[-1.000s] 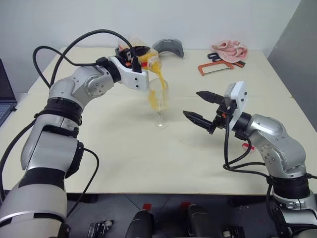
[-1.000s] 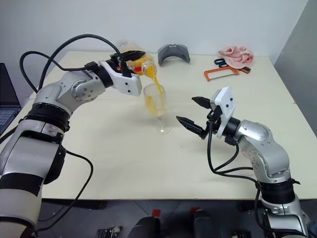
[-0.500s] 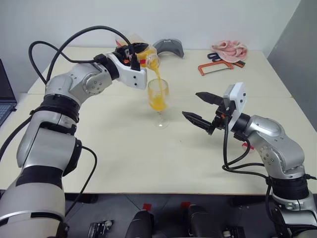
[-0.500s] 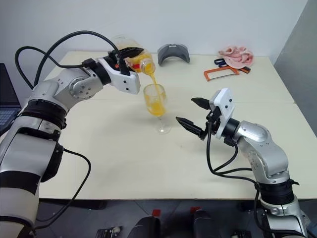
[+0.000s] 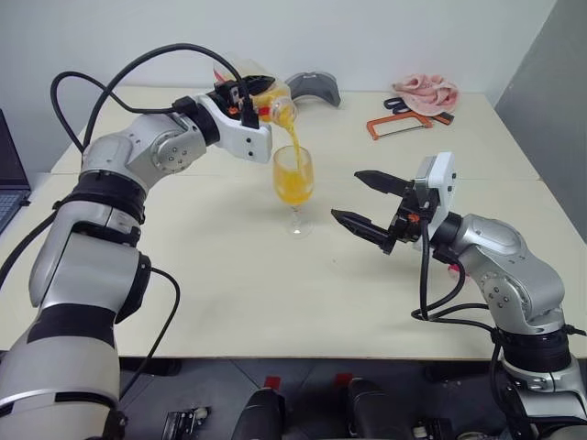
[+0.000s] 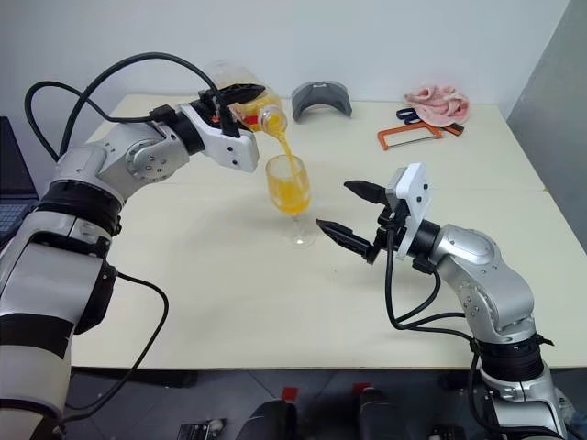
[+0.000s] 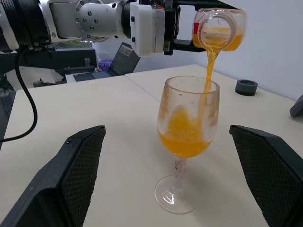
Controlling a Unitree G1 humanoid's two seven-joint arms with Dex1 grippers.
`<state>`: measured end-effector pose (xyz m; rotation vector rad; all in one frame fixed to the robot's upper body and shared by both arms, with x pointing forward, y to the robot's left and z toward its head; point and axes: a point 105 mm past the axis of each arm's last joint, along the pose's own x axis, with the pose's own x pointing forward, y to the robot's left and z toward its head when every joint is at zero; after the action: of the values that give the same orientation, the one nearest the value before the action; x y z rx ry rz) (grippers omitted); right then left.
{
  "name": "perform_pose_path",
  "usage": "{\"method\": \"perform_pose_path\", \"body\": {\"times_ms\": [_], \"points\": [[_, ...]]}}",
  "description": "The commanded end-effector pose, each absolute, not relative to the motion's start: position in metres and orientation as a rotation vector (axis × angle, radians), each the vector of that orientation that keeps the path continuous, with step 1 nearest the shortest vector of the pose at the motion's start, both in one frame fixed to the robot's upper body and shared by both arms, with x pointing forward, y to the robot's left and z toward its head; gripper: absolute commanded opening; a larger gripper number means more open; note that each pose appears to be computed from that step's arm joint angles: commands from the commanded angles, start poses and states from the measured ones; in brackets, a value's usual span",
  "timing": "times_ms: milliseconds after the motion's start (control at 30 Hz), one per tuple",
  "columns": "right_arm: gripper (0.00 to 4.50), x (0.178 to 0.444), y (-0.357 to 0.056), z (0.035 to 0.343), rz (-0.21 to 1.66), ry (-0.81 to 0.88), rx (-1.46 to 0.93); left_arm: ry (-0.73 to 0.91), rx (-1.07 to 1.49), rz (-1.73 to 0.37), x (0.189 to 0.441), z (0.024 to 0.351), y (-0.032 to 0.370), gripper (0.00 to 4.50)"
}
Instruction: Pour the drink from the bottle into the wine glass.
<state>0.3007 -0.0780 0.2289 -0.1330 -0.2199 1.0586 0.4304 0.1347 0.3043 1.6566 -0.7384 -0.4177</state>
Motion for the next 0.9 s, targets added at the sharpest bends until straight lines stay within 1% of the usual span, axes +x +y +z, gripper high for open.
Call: {"method": "perform_pose_path", "body": {"times_ms": [33,367,900], "points": [[4.50,0.2949,-0.0773,0.2435,1.073,-0.287,-0.150,-0.806,1.667,-0.358,0.4251,0.3292,0.1350,1.69],[4.50,0.2960,-0.0763,0.2442,1.062,-0.295,-0.145,-0.812,1.712,-0.345,0.4249,0.3295,0.1382,1.69],[4.50,0.2955,-0.0737,0.2402,1.068,-0.283,-0.144,-0.831,1.712,-0.331,0.4239,0.3318,0.1381,1.69]]}}
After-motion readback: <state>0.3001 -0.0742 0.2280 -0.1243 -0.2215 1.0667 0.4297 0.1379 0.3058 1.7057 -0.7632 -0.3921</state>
